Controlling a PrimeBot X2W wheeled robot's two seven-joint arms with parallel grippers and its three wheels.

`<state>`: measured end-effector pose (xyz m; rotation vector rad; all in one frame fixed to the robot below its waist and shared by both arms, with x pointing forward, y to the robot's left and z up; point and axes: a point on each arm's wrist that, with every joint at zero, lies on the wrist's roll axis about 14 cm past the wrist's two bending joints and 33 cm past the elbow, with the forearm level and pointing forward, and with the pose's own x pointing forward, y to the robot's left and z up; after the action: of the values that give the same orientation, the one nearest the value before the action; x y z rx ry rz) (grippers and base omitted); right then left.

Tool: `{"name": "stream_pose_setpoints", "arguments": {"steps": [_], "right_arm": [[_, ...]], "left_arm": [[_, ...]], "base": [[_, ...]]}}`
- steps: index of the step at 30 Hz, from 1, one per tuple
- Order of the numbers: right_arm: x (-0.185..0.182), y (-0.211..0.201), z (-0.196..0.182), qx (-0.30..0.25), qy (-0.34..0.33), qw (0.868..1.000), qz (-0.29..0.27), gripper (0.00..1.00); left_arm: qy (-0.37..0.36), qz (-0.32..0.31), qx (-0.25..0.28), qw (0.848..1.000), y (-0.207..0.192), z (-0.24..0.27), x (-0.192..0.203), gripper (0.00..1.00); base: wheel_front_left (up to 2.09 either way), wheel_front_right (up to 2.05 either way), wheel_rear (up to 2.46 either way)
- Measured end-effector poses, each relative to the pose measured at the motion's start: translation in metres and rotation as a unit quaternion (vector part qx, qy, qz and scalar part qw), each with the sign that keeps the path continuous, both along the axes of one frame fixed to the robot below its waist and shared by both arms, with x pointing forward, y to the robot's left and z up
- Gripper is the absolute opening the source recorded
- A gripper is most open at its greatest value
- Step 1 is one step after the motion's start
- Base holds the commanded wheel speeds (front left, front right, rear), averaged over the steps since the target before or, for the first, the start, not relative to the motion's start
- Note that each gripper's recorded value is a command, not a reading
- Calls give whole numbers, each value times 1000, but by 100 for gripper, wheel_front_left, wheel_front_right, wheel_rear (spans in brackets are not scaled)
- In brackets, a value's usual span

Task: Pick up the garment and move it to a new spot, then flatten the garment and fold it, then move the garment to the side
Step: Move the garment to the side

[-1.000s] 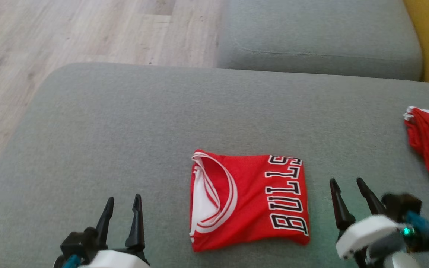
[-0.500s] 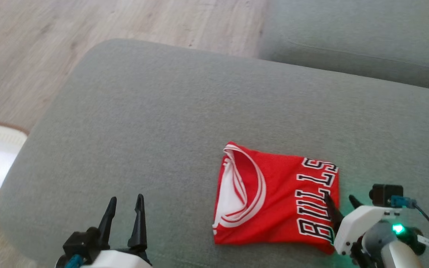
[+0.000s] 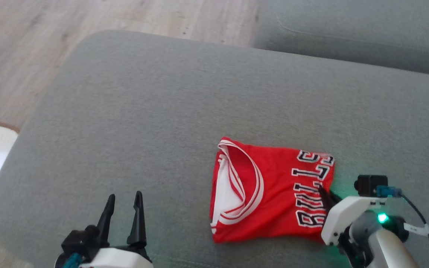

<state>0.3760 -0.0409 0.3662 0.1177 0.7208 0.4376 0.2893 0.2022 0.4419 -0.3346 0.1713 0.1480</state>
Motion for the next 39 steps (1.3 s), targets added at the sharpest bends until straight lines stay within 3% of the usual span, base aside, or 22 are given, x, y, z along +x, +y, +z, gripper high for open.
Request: {"name": "stream_pose_setpoints", "arguments": {"steps": [4, 11, 19, 25, 32, 39], "right_arm": [[15, -15, 12, 2, -31, 999, -29, 0], [45, -82, 47, -18, -101, 987, -123, 0], [32, -175, 64, -54, -124, 962, -238, 0], [15, -222, 70, -73, -128, 943, -298, 0], [10, -234, 65, -76, -119, 939, -315, 0], [64, -215, 115, -59, -189, 940, -279, 0]], "left_arm": [[-1, -25, -5, 1000, -15, 0, 12, 100], [-13, -98, -6, 995, -55, 6, 45, 100], [-22, -202, -10, 979, -120, 6, 87, 100], [-25, -272, -17, 962, -168, 2, 109, 100], [-8, -308, -27, 951, -194, -12, 117, 100], [-9, -289, -18, 957, -177, -8, 116, 100]], "base": [[0, 0, 0], [0, 0, 0], [0, 0, 0], [0, 0, 0], [0, 0, 0], [0, 0, 0]]}}
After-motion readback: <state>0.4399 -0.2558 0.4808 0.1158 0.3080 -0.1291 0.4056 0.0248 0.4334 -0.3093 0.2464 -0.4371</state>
